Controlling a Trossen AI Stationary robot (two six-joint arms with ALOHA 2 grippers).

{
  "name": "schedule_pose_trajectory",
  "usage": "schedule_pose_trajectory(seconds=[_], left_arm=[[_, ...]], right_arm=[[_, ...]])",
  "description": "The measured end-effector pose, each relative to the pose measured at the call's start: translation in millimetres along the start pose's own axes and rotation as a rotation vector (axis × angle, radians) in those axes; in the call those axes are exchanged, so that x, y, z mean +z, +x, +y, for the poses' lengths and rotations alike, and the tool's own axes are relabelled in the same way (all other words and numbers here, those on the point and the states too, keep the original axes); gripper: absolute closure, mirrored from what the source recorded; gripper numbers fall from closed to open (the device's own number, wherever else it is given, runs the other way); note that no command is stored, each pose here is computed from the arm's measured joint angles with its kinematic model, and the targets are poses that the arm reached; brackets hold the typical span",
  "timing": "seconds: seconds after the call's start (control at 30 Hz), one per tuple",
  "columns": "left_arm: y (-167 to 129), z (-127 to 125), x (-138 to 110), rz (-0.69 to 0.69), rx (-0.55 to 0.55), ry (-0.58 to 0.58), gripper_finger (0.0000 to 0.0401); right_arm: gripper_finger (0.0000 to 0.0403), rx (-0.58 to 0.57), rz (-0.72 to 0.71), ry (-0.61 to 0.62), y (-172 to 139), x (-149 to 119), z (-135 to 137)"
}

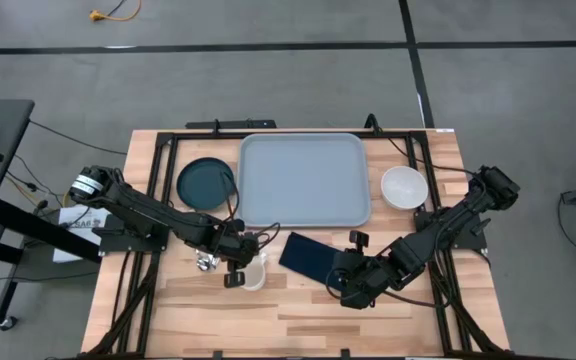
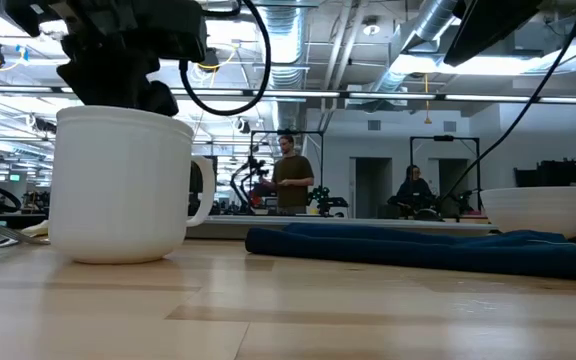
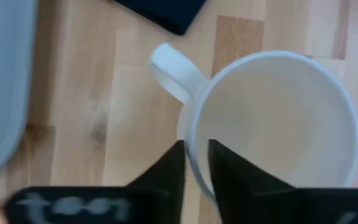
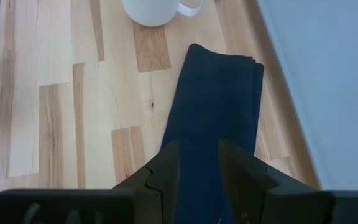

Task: Set up tray
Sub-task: Put the white mug on the gray table tray

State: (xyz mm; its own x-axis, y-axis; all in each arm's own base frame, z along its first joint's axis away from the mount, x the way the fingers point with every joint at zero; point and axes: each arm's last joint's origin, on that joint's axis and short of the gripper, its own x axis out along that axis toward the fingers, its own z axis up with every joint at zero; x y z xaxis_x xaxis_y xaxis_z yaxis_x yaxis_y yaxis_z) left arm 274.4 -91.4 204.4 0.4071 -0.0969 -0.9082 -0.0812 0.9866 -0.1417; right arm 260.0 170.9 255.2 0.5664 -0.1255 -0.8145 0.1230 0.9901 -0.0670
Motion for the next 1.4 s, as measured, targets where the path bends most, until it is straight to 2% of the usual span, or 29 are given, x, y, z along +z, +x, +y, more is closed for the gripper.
schedule_pose_trajectory(seconds=[0.07, 0.27, 0.37, 0.47, 0.67, 0.83, 0.93, 1.07, 1.27, 1.4], left_arm=[[0, -1, 1, -0.003, -0.011, 0.004, 0.0388], [-16, -3, 18, -0.014, -0.056, -0.007, 0.0398], [-38, 2, 35, -0.027, -0.007, 0.005, 0.0399], [-66, 19, 57, -0.063, 0.077, -0.012, 0.0399], [-123, 94, 92, -0.143, 0.275, -0.151, 0.04], [-140, 176, 90, -0.141, 0.373, -0.319, 0.04], [-132, 225, 83, -0.086, 0.41, -0.419, 0.04], [-107, 279, 79, -0.056, 0.363, -0.516, 0.0401], [-57, 336, 68, 0.022, 0.337, -0.574, 0.0401], [-48, 359, 60, 0.043, 0.347, -0.603, 0.0401]], right_arm=[[0.0301, 0.001, 0.001, 0.0, 0, 0, 0], [0.0301, 0.006, 0.007, -0.002, 0, 0, 0], [0.0301, 0.024, 0.021, -0.002, 0, -1, 1], [0.0301, 0.041, 0.034, -0.002, 0, -1, 1], [0.0301, 0.05, 0.052, -0.024, -2, -6, 5], [0.0301, 0.052, 0.052, -0.049, -6, -10, 9], [0.0301, 0.056, 0.052, -0.056, -7, -11, 11], [0.0301, 0.055, 0.049, -0.056, -7, -11, 11], [0.0301, 0.049, 0.046, -0.055, -7, -11, 11], [0.0301, 0.055, 0.05, -0.055, -7, -11, 11]])
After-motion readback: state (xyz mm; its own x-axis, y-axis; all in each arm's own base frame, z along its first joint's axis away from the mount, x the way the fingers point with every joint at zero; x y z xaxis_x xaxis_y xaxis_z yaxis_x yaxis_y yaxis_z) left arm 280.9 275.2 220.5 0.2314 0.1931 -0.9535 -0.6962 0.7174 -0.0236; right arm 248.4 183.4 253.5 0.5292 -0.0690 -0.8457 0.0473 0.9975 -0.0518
